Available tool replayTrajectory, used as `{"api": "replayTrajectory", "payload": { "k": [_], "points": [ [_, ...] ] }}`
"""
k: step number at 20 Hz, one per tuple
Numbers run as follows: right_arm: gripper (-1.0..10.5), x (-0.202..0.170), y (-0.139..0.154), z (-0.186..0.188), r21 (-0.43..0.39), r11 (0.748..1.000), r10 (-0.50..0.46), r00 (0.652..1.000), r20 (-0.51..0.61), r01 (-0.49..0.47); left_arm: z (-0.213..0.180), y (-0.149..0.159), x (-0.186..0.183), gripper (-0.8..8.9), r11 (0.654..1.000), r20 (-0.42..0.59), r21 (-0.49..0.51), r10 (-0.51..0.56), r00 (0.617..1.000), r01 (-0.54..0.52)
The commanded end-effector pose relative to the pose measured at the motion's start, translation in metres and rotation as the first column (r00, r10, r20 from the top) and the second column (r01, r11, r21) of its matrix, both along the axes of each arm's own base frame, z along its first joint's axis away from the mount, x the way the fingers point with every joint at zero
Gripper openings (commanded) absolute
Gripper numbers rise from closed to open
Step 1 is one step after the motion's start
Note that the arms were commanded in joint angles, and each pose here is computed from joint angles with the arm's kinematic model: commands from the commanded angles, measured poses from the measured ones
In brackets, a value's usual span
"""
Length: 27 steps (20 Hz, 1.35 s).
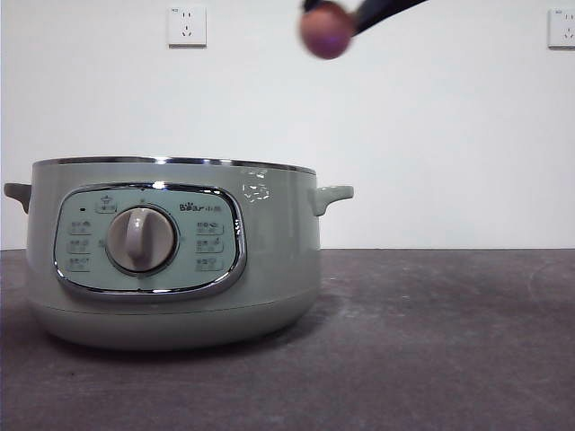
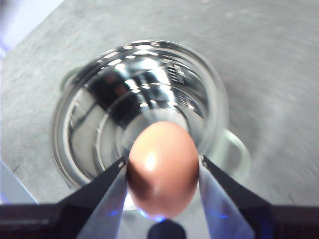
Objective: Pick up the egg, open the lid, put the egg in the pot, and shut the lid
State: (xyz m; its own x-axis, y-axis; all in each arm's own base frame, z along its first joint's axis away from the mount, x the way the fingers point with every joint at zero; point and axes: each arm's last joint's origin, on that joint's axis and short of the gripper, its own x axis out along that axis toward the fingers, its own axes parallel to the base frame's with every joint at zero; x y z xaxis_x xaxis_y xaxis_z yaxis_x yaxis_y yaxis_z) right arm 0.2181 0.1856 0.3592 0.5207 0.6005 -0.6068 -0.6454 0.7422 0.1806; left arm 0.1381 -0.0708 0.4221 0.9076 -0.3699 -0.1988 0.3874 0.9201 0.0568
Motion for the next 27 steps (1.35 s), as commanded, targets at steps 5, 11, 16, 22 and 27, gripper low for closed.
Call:
{"api": "replayTrajectory", "payload": {
  "k": [5,11,16,22,27],
  "points": [
    [-0.1,0.047,0.065,-0.006,-0.051,0.990,0.129,0.992,-0.008,-0.129,0.024,0.033,-0.057,-0.08,0.994,0.177,-0.072,0.090,0.980,-0.078],
    [-0.1,0.078,0.117,-0.050,-0.139,0.960,0.233,0.970,-0.070,-0.241,0.032,0.050,-0.088,-0.08,0.988,0.247,-0.125,0.117,0.962,-0.088],
    [-0.1,0.090,0.137,-0.094,-0.229,0.940,0.229,0.965,-0.125,-0.252,0.031,0.050,-0.088,-0.08,0.989,0.239,-0.119,0.115,0.964,-0.089],
    [-0.1,0.097,0.145,-0.128,-0.281,0.916,0.242,0.953,-0.184,-0.287,0.028,0.050,-0.087,-0.08,0.990,0.220,-0.106,0.113,0.969,-0.091],
    [0.0,0.097,0.143,-0.137,-0.351,0.892,0.224,0.954,-0.201,-0.283,0.026,0.050,-0.087,-0.08,0.991,0.203,-0.095,0.110,0.973,-0.093]
  ]
}}
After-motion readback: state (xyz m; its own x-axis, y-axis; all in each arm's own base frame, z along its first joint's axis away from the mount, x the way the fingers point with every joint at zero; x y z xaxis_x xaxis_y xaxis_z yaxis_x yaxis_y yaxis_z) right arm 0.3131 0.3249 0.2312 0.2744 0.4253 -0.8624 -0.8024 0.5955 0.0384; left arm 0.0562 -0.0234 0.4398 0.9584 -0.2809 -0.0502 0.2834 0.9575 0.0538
